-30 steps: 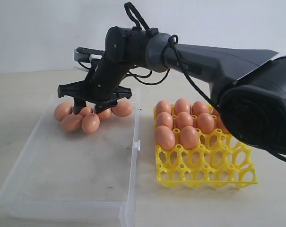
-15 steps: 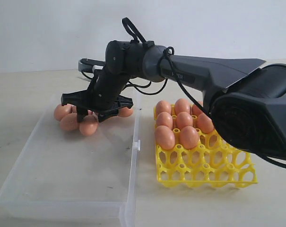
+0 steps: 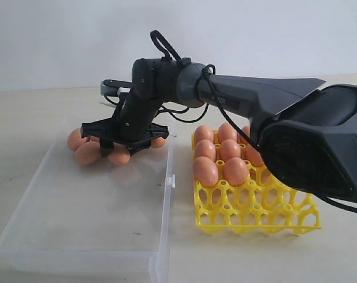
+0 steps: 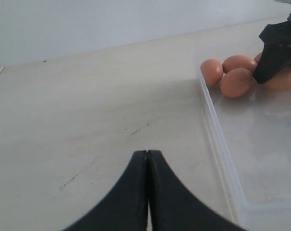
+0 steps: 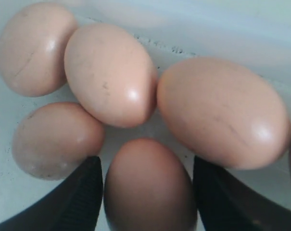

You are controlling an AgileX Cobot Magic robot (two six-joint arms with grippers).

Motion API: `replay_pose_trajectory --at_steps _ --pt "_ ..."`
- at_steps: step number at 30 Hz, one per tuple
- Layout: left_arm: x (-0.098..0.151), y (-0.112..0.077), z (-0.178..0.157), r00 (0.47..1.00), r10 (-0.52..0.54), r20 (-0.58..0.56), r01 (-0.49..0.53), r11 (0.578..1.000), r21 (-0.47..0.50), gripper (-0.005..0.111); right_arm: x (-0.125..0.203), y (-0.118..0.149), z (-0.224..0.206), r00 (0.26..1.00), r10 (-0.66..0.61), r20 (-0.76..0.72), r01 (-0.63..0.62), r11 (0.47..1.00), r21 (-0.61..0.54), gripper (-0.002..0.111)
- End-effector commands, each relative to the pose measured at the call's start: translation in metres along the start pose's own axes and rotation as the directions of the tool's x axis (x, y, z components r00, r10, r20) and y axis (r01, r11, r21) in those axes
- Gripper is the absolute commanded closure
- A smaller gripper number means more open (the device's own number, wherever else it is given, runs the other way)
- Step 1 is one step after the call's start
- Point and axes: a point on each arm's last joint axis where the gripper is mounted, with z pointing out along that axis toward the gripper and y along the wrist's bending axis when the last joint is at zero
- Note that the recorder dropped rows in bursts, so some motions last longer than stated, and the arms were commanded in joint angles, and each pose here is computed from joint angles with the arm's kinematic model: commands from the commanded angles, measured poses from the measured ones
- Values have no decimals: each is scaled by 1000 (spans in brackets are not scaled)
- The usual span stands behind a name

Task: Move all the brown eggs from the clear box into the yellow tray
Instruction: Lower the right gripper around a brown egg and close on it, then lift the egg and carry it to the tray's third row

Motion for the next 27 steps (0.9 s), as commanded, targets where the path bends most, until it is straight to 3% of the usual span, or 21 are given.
replay_pose_trajectory --at_steps 1,6,11,19,27 --pt "-2 0 -1 1000 -4 16 4 1000 4 107 -2 -2 0 999 -31 17 31 999 29 67" --pt "-2 0 -1 1000 -4 16 4 1000 4 107 -4 0 -5 993 -113 27 112 993 29 108" --pt "-2 0 -1 1000 -4 16 4 1000 4 107 -11 8 -24 983 -170 74 169 985 18 108" --pt "-2 0 -1 1000 -4 16 4 1000 4 107 -22 41 -83 918 -317 239 326 945 2 108" --pt "-2 0 -1 1000 -4 16 4 1000 4 107 -2 46 -121 843 -348 410 374 927 17 108"
